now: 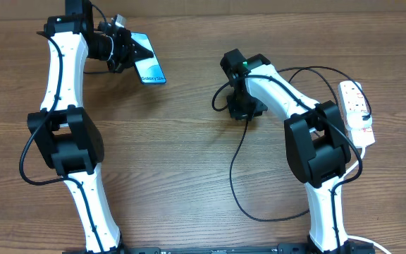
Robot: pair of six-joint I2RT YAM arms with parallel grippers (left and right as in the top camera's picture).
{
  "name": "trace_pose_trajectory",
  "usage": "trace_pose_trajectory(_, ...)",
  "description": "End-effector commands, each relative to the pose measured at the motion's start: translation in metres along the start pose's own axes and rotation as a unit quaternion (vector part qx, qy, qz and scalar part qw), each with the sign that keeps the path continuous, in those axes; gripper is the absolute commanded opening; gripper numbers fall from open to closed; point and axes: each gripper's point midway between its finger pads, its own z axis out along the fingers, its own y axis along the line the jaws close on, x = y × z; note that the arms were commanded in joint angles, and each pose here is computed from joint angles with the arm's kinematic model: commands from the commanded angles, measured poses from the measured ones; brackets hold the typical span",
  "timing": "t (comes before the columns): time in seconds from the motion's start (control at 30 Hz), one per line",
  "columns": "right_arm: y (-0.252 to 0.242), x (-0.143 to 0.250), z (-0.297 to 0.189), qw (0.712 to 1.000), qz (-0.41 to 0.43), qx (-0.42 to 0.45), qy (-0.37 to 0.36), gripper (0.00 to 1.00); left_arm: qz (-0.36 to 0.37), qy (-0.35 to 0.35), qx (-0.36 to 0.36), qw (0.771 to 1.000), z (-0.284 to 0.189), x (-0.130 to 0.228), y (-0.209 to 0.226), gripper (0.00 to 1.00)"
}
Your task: Plug charger to phone and switch on socket
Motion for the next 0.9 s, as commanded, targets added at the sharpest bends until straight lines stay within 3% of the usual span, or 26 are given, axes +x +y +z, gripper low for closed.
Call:
trace_pose_trajectory(0.0,0.007,0.004,0.003,1.0,-0.004,-0.016,0.005,0.39,0.023,0.0,0.012,1.0,-0.005,0.004,-0.014,0.04)
trace_pose_trajectory(0.17,0.003,0.017,0.003,0.999,0.011,-0.009,0.031,0.43,0.026,0.001,0.012,1.0,-0.005,0.004,-0.014,0.04)
trace_pose_trajectory(0.37,0.0,0.029,0.001,0.997,0.059,0.001,0.055,0.4,0.03,0.0,0.012,0.999,-0.005,0.004,-0.014,0.04)
trace_pose_trajectory(0.73,-0.001,0.02,-0.1,0.994,0.079,-0.058,-0.052,0.46,0.039,0.0,0.011,0.999,-0.005,0.004,-0.013,0.04)
trace_pose_trajectory(0.87,-0.003,0.028,-0.101,0.993,0.084,-0.06,-0.056,0.47,0.039,-0.002,0.005,0.999,-0.005,0.003,-0.011,0.04)
